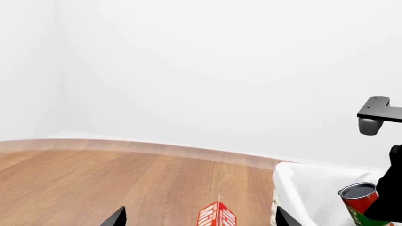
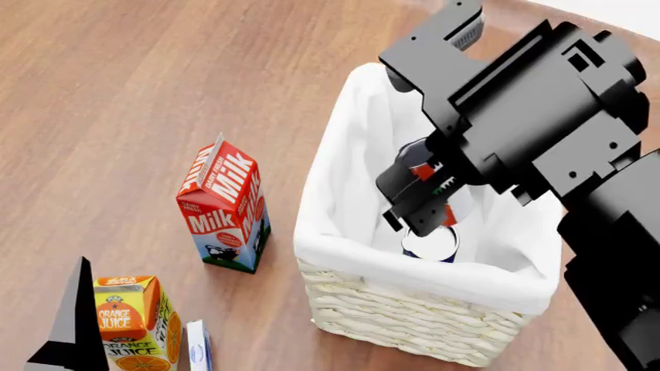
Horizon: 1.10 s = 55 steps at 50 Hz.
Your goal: Pick up the alphabet soup and the tomato sauce, and put them in the basket.
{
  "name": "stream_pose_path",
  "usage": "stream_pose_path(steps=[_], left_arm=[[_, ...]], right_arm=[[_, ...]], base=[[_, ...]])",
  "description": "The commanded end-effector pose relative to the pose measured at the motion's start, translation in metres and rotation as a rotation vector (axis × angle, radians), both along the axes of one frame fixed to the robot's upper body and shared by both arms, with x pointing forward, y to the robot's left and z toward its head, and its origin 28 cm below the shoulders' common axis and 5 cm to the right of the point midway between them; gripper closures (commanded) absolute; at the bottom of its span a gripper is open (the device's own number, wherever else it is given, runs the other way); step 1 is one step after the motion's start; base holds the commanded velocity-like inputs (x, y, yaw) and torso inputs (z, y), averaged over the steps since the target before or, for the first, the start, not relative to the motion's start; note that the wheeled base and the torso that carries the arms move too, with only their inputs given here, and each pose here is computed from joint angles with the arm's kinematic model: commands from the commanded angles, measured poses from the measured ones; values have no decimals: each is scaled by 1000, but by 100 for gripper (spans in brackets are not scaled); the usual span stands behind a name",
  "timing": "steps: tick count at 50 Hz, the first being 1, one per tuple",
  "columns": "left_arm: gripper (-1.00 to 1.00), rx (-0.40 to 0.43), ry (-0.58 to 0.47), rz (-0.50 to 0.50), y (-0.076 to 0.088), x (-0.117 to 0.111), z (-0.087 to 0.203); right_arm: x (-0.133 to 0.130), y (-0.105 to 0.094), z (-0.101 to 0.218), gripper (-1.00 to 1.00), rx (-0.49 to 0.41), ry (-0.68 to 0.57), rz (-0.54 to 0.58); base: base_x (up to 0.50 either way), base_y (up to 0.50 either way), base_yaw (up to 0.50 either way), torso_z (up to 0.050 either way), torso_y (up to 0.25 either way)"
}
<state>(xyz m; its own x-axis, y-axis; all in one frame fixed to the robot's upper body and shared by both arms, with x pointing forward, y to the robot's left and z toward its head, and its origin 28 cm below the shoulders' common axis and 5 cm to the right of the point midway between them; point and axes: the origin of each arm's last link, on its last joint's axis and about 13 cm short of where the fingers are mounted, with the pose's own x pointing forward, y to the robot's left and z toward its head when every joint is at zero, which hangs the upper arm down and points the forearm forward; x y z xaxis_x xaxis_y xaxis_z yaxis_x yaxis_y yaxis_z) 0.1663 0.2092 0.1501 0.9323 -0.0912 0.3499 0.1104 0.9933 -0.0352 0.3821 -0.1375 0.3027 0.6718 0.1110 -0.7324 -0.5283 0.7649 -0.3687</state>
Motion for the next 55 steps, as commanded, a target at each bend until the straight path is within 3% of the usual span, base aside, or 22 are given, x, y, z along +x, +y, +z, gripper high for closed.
stream_pose_path(steps=[1, 55], left_arm=[[-100, 0, 2, 0, 0, 0, -1], [-100, 5, 18, 6, 0, 3, -6]], right_arm=[[3, 0, -4, 100, 1, -5, 3], [20, 3, -33, 100, 3, -8, -11]], base=[[0, 0, 0, 0, 0], [0, 0, 0, 0, 0]])
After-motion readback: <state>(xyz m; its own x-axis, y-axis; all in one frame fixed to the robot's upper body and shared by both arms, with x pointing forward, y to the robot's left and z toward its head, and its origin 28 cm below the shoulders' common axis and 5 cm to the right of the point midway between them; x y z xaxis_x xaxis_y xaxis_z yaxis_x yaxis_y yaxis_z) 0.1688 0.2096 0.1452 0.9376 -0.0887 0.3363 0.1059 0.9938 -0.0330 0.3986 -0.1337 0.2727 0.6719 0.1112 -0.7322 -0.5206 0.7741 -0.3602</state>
